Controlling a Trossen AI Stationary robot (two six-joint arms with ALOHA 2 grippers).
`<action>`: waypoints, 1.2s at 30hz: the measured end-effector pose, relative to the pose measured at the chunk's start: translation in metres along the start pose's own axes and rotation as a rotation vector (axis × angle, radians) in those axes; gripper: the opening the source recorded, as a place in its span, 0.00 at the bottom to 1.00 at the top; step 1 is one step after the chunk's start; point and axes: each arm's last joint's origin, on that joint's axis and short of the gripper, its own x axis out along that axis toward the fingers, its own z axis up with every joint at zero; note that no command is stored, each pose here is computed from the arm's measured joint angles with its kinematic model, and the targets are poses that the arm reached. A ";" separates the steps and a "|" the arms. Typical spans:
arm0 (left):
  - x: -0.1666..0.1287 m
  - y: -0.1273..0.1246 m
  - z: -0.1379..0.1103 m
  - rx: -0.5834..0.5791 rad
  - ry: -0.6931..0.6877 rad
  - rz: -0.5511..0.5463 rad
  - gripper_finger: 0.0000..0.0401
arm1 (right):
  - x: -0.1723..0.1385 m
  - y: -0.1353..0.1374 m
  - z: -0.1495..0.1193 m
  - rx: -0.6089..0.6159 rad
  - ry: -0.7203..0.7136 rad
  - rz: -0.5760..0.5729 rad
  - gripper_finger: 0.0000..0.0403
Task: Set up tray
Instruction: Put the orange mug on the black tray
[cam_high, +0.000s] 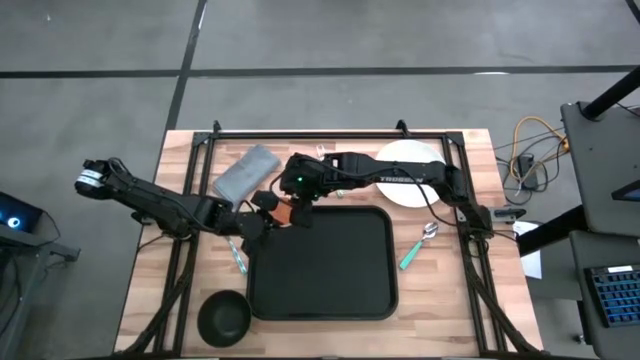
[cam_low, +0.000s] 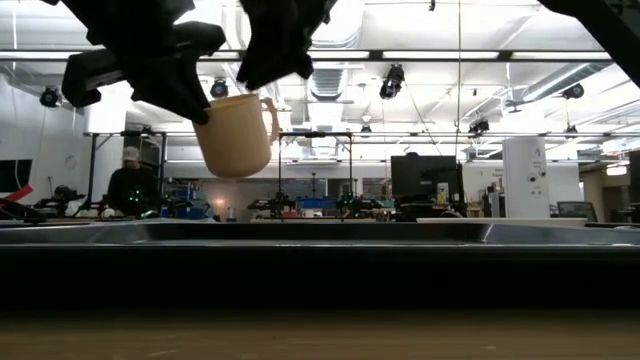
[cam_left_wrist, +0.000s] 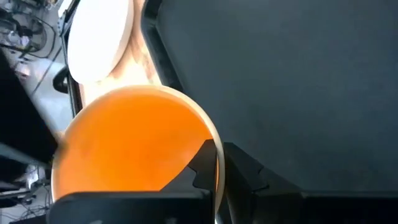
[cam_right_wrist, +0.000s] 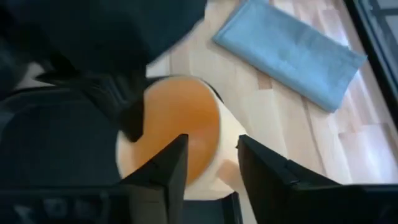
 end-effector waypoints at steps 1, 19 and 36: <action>0.000 0.000 0.000 -0.002 0.002 -0.003 0.00 | -0.003 0.001 0.001 -0.001 -0.012 0.002 0.36; 0.002 0.003 -0.016 -0.456 0.104 -0.213 0.00 | -0.004 0.035 -0.025 -0.005 0.079 -0.139 0.40; 0.023 -0.011 -0.038 -0.614 0.097 -0.278 0.00 | -0.007 0.045 -0.057 0.012 0.022 -0.192 0.37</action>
